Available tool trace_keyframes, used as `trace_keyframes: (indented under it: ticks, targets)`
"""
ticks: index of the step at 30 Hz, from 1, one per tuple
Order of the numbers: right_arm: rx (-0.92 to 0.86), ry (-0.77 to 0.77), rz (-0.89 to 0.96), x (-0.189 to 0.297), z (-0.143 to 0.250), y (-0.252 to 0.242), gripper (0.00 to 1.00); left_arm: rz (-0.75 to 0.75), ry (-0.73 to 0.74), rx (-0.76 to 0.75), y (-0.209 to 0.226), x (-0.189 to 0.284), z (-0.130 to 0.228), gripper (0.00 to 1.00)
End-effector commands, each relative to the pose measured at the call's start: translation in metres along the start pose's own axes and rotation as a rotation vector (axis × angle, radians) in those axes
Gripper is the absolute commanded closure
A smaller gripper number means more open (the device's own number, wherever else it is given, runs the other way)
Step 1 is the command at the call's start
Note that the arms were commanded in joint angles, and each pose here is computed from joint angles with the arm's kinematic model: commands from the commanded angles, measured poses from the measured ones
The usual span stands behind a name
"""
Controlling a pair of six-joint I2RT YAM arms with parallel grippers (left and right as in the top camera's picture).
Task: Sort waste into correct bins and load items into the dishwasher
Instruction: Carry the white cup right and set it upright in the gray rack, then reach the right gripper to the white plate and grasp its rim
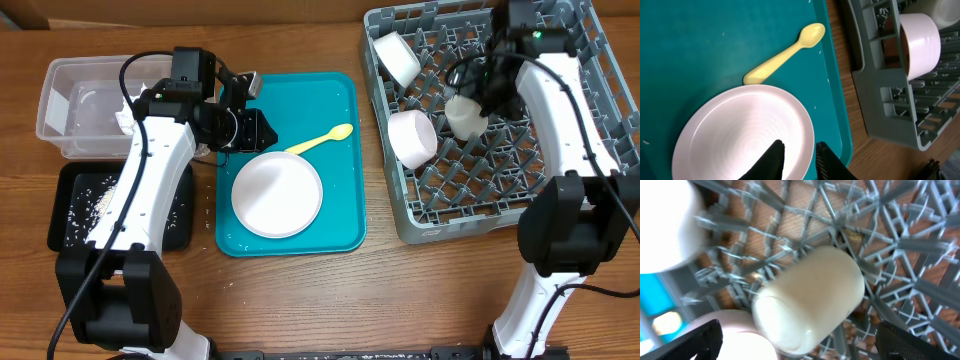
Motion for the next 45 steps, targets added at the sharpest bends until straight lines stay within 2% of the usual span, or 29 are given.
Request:
trace_keyframes:
  ticks: [1,3,7,10,13,21,32,38,45]
  targets:
    - [0.017,-0.124,-0.123,0.059,-0.017,0.015,0.00,-0.006,-0.015,-0.009,-0.004,0.004,0.001,0.71]
    - [0.042,-0.135,-0.239,0.092,-0.015,0.028,0.00,-0.010,-0.020,-0.011,-0.004,0.004,0.000,0.71]
    - [0.104,-0.055,-0.335,0.099,0.004,0.056,0.00,-0.017,-0.034,-0.017,-0.003,0.005,-0.002,0.70]
    - [0.188,0.033,-0.332,0.084,0.029,0.086,0.04,-0.040,-0.044,-0.009,0.000,0.006,-0.003,0.70]
    - [0.260,0.113,-0.327,0.067,0.056,0.115,0.11,-0.127,-0.061,0.088,0.010,0.008,-0.004,0.69]
    - [0.315,0.275,-0.177,-0.007,0.136,0.161,0.13,-0.205,-0.128,0.304,0.049,0.030,-0.007,0.65]
    - [0.314,0.303,-0.192,-0.082,0.203,0.178,0.35,-0.225,-0.152,0.347,0.066,0.041,-0.006,0.54]
    - [0.254,0.338,-0.215,-0.100,0.214,0.173,0.45,-0.225,-0.151,0.347,0.066,0.040,-0.006,0.39]
    - [0.237,0.411,-0.267,-0.117,0.224,0.181,0.56,-0.227,-0.144,0.350,0.066,0.040,-0.005,0.32]
Point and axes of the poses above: each gripper's point midway between its finger pads, its own x axis back along the fingers, its own y axis along the line the jaws close on, z = x × y, the point moved 10 cm from there along x, back along the fingers
